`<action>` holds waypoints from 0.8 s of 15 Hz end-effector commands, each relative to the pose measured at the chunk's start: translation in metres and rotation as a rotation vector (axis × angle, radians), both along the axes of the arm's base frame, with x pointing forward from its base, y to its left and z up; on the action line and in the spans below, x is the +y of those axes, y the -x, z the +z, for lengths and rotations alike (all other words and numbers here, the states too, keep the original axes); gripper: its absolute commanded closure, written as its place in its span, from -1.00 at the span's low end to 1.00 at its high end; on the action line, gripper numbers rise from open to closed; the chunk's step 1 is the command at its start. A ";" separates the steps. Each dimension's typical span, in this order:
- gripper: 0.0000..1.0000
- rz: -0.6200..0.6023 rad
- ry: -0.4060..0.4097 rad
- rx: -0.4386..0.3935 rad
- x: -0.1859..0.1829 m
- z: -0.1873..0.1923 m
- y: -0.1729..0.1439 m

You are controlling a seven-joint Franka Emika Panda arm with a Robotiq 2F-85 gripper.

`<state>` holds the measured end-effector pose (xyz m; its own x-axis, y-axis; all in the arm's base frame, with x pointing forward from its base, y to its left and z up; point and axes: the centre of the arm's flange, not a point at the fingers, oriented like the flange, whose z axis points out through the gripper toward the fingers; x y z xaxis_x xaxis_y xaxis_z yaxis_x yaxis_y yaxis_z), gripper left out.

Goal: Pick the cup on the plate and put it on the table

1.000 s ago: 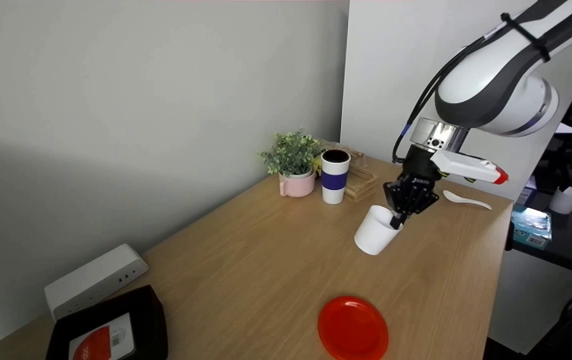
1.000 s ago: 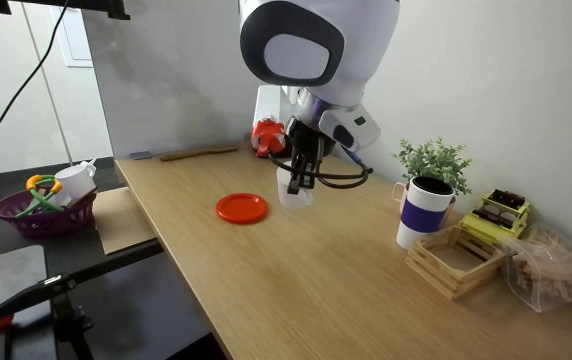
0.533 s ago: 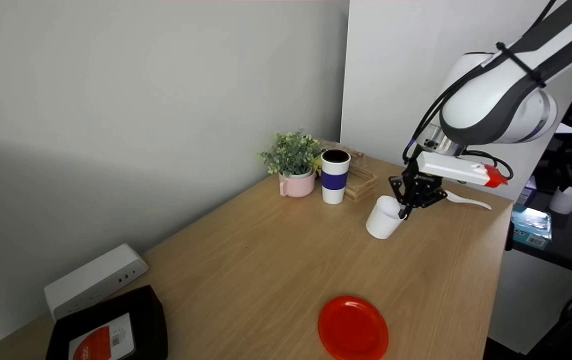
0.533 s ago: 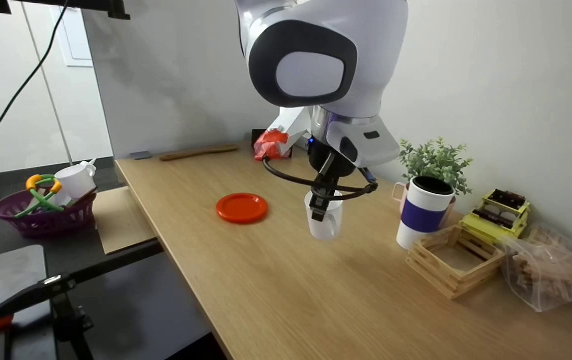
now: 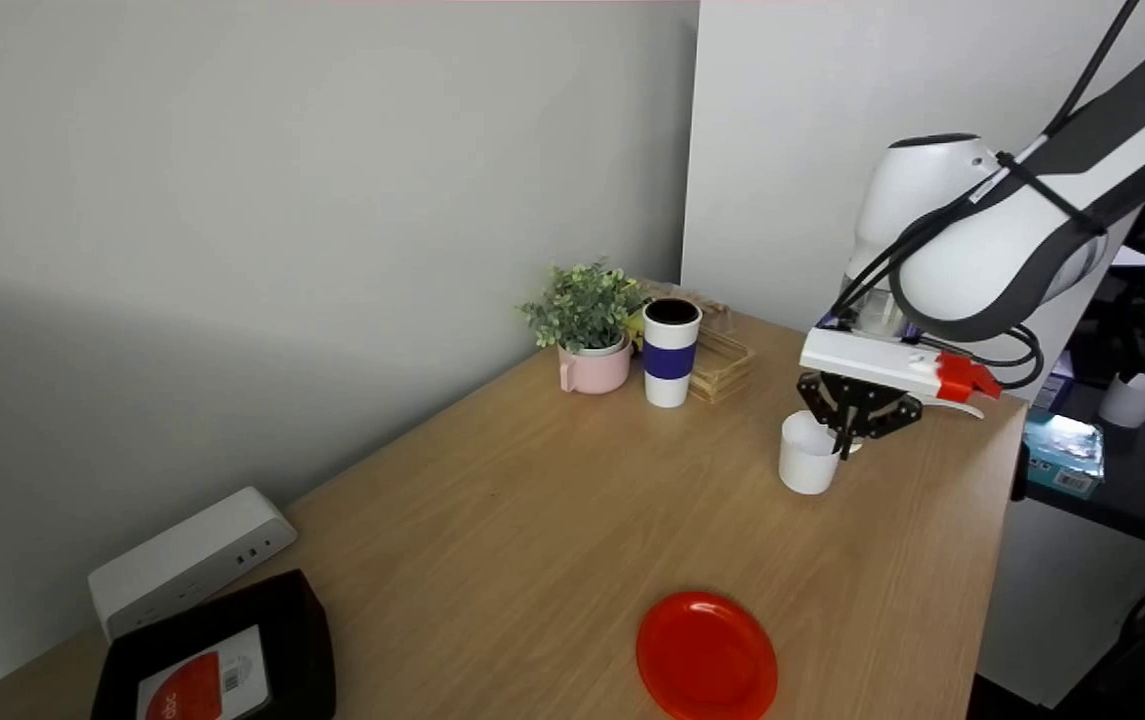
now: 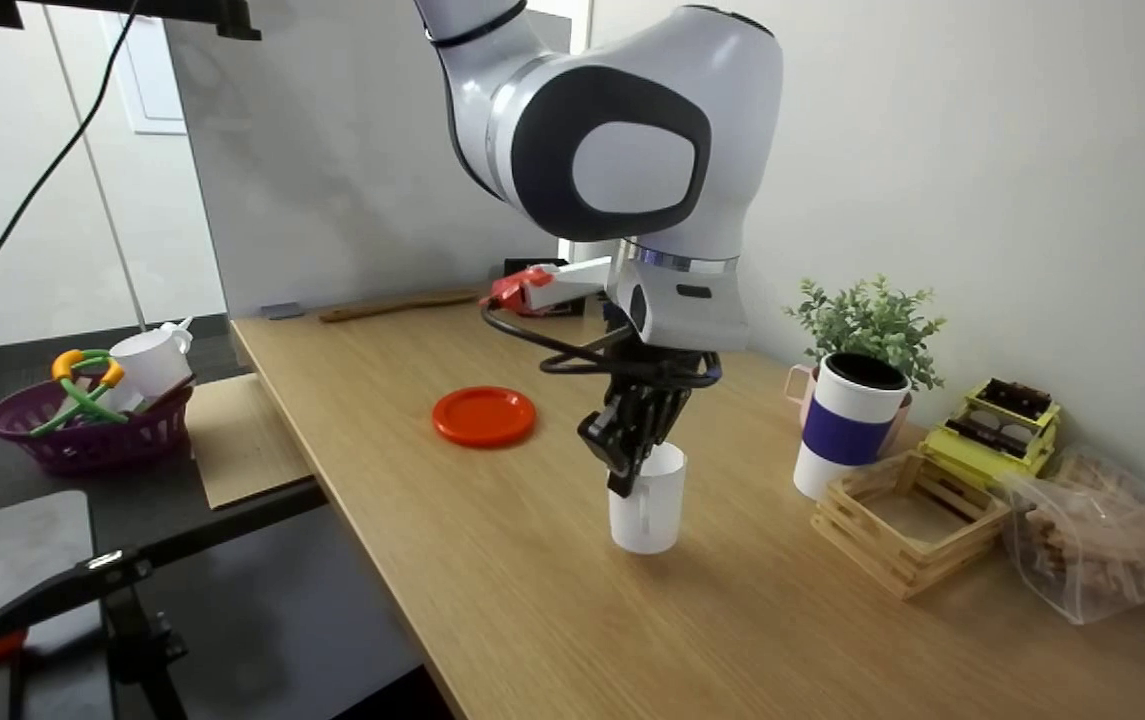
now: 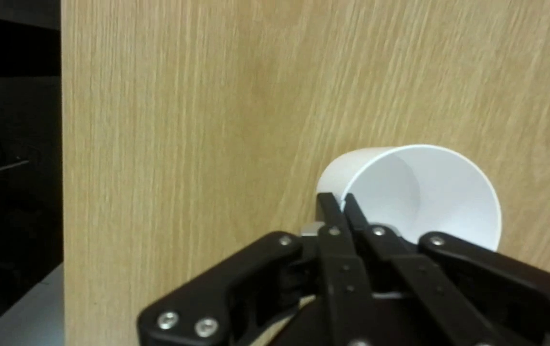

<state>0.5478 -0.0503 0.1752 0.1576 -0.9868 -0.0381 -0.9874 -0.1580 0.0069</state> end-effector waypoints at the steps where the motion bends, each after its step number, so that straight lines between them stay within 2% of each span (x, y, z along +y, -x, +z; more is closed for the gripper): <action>1: 0.33 -0.098 -0.009 0.038 0.006 0.009 -0.001; 5: -0.23 -0.168 -0.008 -0.017 0.012 0.019 0.007; 7: -0.51 -0.183 -0.006 -0.071 0.016 0.028 0.016; 10: -0.94 -0.186 0.013 -0.206 0.023 0.047 0.041; 12: -1.00 -0.196 0.034 -0.300 0.028 0.058 0.062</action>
